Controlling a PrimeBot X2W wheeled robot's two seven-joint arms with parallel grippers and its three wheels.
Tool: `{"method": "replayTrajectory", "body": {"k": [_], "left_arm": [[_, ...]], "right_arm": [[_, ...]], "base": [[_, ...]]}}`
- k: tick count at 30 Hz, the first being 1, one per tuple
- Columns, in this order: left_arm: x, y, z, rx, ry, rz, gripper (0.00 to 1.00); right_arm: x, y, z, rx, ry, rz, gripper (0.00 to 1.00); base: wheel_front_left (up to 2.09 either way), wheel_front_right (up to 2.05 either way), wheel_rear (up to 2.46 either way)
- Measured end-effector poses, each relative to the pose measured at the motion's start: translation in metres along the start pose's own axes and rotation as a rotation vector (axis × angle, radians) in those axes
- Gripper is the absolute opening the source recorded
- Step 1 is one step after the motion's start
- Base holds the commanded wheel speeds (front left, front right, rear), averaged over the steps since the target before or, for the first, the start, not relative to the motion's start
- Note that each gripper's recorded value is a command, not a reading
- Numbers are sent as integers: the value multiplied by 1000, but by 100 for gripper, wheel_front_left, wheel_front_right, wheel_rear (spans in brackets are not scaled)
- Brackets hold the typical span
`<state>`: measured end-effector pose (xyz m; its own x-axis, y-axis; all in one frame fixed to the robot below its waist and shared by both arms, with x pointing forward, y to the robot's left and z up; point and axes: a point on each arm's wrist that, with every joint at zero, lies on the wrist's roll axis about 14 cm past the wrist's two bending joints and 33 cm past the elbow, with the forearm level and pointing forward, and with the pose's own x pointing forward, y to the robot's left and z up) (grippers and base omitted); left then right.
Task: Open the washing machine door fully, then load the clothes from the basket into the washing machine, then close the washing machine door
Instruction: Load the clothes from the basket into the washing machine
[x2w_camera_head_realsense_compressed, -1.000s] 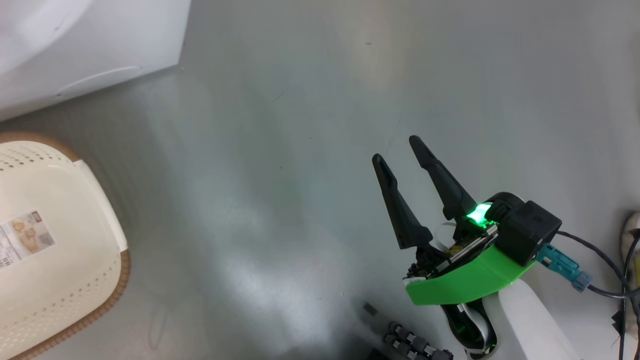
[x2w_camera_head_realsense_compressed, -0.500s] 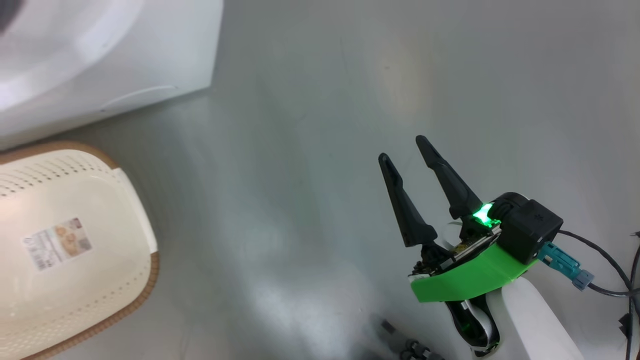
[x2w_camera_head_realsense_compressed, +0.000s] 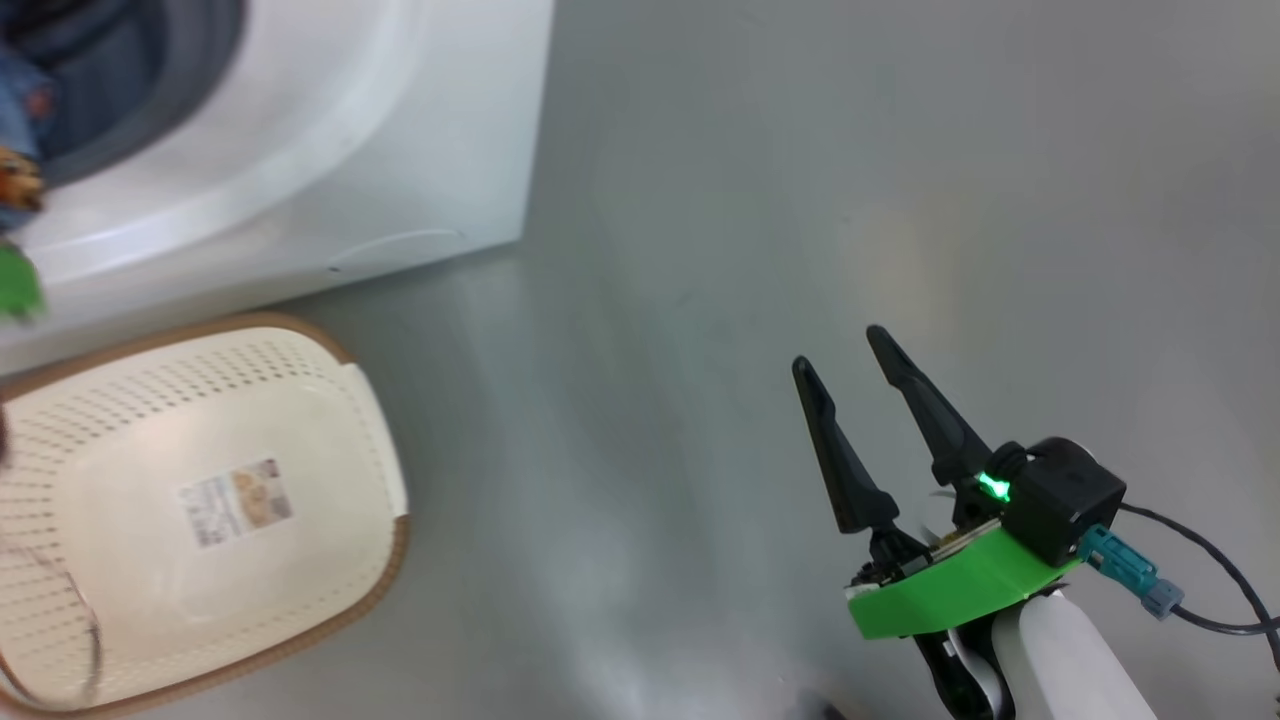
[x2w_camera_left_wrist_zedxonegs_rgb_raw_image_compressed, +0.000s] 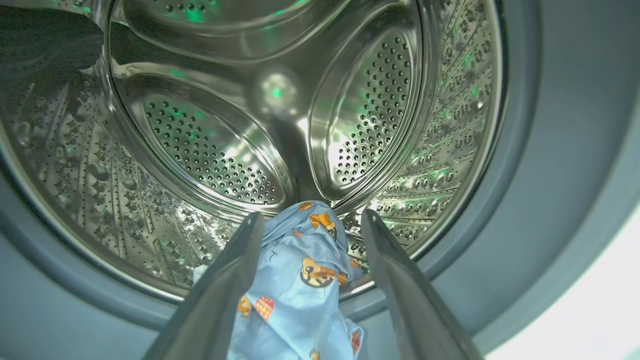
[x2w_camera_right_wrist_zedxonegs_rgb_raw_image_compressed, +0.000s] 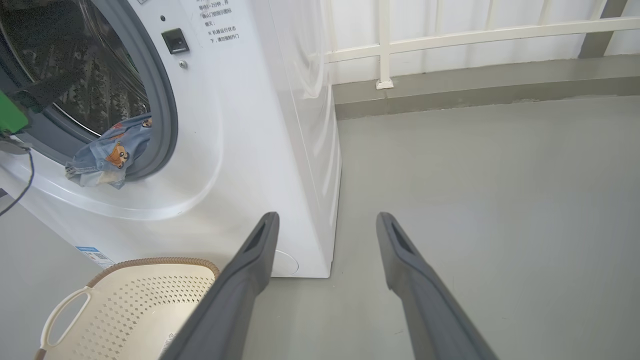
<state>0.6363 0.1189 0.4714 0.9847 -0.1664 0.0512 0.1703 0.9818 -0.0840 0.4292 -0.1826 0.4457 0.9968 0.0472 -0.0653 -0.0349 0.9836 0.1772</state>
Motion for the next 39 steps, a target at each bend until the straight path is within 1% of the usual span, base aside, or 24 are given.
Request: {"method": "replayTrajectory", "body": {"k": [6, 11, 19, 20, 25, 31, 39], "left_arm": [[-66, 2, 12, 1, -7, 39, 100], [-120, 2, 14, 1, 34, 77, 100], [-185, -2, 8, -31, 125, 128, 100], [-185, -2, 8, -31, 125, 128, 100], [-214, 2, -1, -62, 183, 168, 100], [-237, 10, -3, -76, 203, 221, 100], [-248, 13, -12, -86, 234, 233, 100]], "right_arm": [[-1, 9, 5, -14, -14, 28, 100], [-2, 17, 14, -26, -39, 49, 100], [-16, 24, 14, -40, -32, 65, 100], [-16, 24, 14, -40, -32, 65, 100], [-19, 32, 17, -35, -38, 84, 100], [-19, 45, 24, -35, -50, 121, 100], [-19, 52, 26, -31, -51, 142, 100]], "base": [[0, 0, 0], [0, 0, 0], [0, 0, 0], [0, 0, 0], [0, 0, 0], [0, 0, 0], [0, 0, 0]]}}
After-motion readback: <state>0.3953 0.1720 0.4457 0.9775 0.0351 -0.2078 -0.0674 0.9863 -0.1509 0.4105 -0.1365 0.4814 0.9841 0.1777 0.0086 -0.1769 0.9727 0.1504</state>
